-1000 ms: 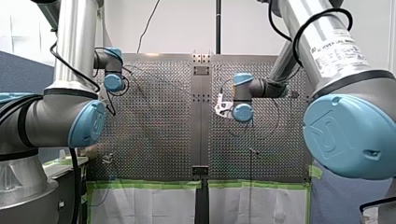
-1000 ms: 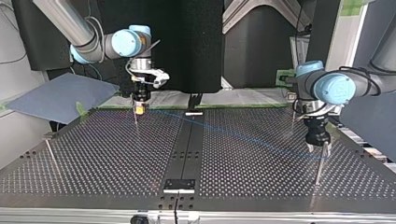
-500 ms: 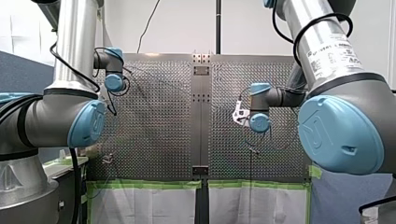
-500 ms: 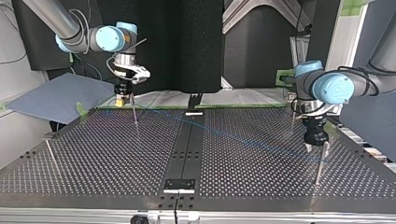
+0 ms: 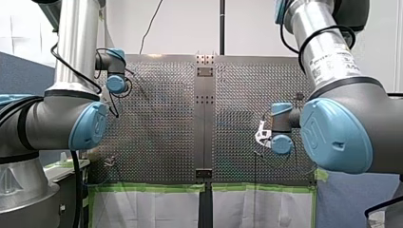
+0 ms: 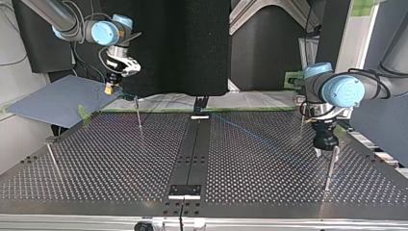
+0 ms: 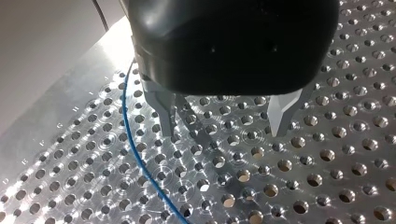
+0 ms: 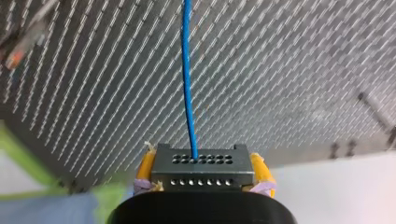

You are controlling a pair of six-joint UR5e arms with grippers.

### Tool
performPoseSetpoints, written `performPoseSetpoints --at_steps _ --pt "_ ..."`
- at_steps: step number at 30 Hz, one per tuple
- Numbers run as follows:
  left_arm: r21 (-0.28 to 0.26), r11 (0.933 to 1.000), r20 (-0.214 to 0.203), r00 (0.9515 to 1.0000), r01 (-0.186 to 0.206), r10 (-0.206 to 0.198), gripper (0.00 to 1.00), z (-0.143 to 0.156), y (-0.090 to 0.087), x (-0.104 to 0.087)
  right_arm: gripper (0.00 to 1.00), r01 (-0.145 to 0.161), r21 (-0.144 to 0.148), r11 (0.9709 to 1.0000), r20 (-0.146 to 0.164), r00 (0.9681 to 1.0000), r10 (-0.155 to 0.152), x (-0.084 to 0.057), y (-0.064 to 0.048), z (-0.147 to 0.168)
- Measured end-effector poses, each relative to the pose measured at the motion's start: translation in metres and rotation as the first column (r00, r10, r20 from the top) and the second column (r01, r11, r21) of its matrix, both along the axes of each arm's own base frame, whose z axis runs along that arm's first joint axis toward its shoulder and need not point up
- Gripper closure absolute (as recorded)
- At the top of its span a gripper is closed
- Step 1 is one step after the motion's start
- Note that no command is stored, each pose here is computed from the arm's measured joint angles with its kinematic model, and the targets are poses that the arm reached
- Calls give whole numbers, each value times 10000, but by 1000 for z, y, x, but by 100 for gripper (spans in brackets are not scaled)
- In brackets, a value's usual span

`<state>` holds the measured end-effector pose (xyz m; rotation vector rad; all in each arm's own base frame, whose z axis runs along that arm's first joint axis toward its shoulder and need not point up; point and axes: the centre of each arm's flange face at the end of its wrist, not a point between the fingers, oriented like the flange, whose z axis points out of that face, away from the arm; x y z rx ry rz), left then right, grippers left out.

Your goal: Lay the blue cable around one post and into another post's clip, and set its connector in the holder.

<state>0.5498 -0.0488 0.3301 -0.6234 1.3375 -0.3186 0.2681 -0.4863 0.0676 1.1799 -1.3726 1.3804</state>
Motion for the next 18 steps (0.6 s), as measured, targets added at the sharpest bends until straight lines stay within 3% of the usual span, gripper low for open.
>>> performPoseSetpoints --at_steps 7,15,18 --pt "-2 10000 18 10000 1 -1 0 0 0 0 100 591 532 9968 -185 9981 -582 -34 11 -40" --pt "-8 10000 27 10000 11 -11 0 1 0 0 100 1161 1105 9871 -372 9929 -1127 -69 28 -79" --pt "-17 10000 26 10000 7 -7 0 0 0 0 100 1306 1165 9846 -329 9913 -1276 -77 29 -88"
